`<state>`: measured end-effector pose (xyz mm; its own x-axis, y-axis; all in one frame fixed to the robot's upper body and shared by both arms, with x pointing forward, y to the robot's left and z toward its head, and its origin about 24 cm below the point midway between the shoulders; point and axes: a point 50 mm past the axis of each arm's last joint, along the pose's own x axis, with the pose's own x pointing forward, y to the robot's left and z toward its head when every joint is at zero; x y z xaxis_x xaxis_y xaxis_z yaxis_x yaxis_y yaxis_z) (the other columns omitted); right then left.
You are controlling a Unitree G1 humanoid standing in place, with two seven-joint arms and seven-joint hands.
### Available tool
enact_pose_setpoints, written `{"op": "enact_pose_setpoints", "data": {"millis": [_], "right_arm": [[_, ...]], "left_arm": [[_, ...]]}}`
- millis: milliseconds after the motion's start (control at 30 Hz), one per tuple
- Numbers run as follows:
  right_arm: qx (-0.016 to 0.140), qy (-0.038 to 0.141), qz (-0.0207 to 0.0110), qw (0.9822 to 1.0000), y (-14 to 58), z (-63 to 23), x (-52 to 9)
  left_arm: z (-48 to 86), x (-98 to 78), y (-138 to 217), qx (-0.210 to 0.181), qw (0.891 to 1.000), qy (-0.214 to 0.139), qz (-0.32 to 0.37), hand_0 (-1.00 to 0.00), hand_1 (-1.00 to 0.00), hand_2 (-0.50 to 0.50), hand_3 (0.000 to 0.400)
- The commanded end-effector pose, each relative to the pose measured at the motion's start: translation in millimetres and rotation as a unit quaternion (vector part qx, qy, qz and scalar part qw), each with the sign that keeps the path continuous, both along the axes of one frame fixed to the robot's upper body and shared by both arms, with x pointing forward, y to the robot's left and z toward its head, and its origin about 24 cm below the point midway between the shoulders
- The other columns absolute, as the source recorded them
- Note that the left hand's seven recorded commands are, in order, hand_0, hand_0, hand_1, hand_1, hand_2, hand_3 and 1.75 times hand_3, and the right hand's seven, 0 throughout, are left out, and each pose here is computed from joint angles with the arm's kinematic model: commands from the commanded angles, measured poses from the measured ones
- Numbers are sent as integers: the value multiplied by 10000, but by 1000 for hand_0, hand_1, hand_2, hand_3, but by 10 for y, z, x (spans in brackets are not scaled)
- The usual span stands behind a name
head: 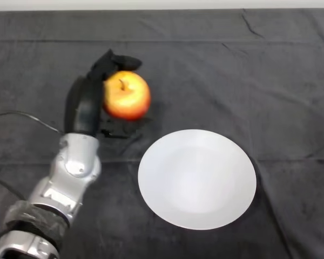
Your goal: Move the apple to the plate
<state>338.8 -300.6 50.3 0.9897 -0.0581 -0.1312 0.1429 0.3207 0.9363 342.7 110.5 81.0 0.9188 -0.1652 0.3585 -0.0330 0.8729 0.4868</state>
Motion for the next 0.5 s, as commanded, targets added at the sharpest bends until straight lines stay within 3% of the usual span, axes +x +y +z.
{"op": "enact_pose_setpoints", "data": {"millis": [33, 500], "right_arm": [[-44, -355, -68, 9993, -60, 235, 94], [-49, -353, -68, 9993, -59, 235, 94]], "left_arm": [[-8, -75, -20, 28, 9999, -86, -58, -1000, -1000, 0, 400], [-139, -177, -304, 250, 9973, 203, -660, -1000, -1000, 0, 400]]}}
